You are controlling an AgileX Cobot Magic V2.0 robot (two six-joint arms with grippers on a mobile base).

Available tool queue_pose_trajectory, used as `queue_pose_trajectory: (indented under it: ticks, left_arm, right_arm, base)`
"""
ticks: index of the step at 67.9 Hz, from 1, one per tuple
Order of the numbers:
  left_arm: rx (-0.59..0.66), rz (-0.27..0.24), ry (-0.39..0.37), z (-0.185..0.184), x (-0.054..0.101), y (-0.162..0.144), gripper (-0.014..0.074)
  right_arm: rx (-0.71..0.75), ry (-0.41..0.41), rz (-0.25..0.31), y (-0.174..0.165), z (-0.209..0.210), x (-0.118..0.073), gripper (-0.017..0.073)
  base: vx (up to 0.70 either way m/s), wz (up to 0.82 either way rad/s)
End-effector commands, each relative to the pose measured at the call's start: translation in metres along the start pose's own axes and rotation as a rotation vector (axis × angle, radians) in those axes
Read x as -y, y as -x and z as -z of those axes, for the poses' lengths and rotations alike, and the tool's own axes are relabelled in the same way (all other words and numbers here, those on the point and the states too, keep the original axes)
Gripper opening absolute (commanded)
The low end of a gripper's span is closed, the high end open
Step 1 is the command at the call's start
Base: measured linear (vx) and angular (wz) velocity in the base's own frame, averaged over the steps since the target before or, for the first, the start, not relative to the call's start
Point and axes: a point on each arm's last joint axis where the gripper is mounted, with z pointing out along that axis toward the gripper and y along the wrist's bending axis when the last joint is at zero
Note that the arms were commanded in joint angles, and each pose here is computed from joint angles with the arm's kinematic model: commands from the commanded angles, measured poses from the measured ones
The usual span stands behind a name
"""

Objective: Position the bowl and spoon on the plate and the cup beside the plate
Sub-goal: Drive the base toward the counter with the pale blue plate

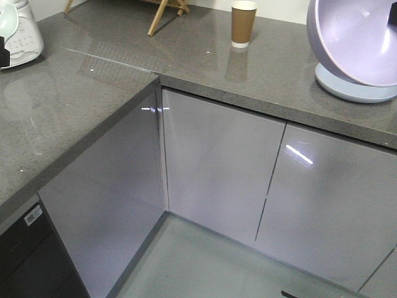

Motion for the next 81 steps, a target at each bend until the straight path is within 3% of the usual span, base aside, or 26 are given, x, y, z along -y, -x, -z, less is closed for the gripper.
queue_pose_trajectory:
  ticks: [1,81]
  left_arm:
    - [0.109,0.003,-0.006,0.0165,0.0059,0.0114,-0.0006]
    - [0.109,0.003,-0.006,0.0165,0.0059,0.0114,-0.0006]
  right_arm:
    - [0.104,-0.009,0.003,0.0148,0.012,-0.0061,-0.0003]
    - [0.104,-0.009,0.003,0.0148,0.0121,-0.0061,-0.0003]
  base:
    - [-0.01,-0.2]
    - [0.0,-0.16]
